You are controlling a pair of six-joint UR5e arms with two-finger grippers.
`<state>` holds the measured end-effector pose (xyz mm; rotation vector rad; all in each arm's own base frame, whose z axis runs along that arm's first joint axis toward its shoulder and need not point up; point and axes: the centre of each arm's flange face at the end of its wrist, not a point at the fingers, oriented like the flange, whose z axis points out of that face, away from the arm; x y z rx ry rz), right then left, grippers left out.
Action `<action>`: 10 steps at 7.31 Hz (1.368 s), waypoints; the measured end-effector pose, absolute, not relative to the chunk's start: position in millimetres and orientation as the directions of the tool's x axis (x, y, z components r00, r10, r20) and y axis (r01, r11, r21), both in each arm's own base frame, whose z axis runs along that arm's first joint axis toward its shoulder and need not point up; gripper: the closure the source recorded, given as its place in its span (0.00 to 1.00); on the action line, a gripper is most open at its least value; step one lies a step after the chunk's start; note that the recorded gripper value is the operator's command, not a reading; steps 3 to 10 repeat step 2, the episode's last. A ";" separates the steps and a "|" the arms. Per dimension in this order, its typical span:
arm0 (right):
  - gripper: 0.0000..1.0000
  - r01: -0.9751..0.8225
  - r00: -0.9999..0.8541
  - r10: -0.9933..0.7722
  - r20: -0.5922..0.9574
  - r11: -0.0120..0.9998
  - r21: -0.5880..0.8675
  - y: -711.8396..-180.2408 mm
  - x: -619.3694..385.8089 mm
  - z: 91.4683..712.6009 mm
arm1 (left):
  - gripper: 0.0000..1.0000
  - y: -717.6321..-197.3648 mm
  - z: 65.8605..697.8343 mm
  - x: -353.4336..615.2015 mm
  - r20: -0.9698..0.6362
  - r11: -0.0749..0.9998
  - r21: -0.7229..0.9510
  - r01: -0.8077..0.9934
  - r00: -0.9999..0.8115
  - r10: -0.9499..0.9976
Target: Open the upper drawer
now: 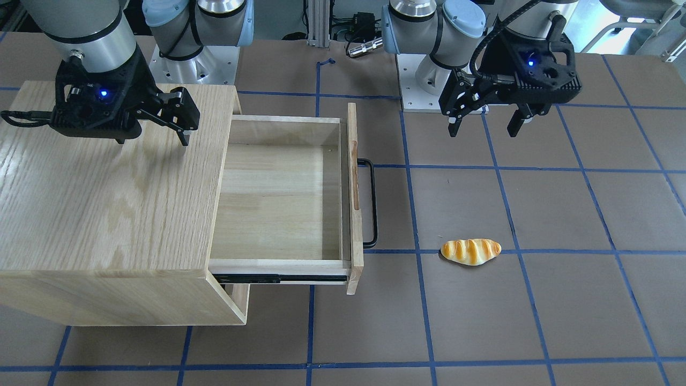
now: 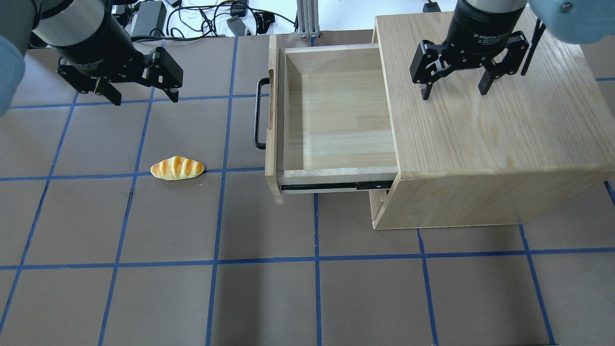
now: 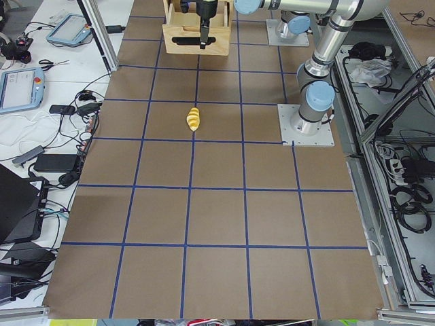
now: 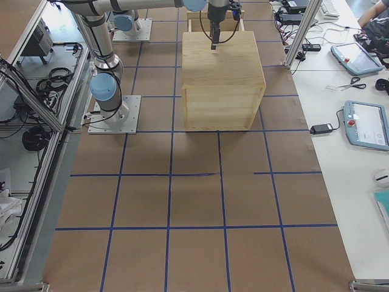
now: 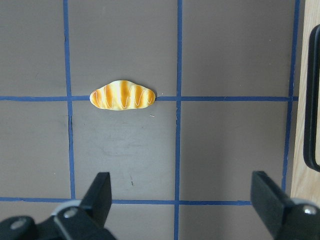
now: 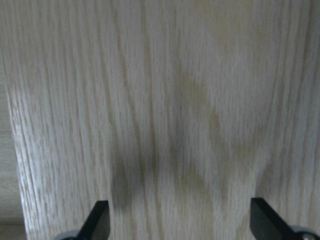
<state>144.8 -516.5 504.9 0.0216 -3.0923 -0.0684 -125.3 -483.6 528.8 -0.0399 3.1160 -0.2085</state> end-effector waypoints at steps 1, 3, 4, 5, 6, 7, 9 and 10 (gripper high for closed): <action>0.00 -0.013 -0.999 -0.015 0.048 0.999 0.045 -516.5 144.8 504.8 | 0.00 -482.7 529.7 -125.2 -0.020 0.990 -0.135 -0.025 -0.999 -0.028; 0.00 -0.012 -0.999 -0.015 0.048 0.999 0.045 -516.4 144.8 504.7 | 0.00 -482.2 530.1 -125.0 -0.021 0.990 -0.136 -0.025 -0.999 -0.028; 0.00 -0.012 -0.999 -0.015 0.048 0.999 0.045 -516.4 144.8 504.7 | 0.00 -482.2 530.1 -125.0 -0.021 0.990 -0.136 -0.025 -0.999 -0.028; 0.00 -0.012 -0.999 -0.015 0.048 0.999 0.045 -516.4 144.8 504.7 | 0.00 -482.2 530.1 -125.0 -0.021 0.990 -0.136 -0.025 -0.999 -0.028; 0.00 -0.012 -0.999 -0.015 0.048 0.999 0.045 -516.4 144.8 504.7 | 0.00 -482.2 530.1 -125.0 -0.021 0.990 -0.136 -0.025 -0.999 -0.028; 0.00 -0.012 -0.999 -0.015 0.048 0.999 0.045 -516.4 144.8 504.7 | 0.00 -482.2 530.1 -125.0 -0.021 0.990 -0.136 -0.025 -0.999 -0.028; 0.00 -0.012 -0.999 -0.015 0.048 0.999 0.045 -516.4 144.8 504.7 | 0.00 -482.2 530.1 -125.0 -0.021 0.990 -0.136 -0.025 -0.999 -0.028; 0.00 -0.012 -0.999 -0.015 0.048 0.999 0.045 -516.4 144.8 504.7 | 0.00 -482.2 530.1 -125.0 -0.021 0.990 -0.136 -0.025 -0.999 -0.028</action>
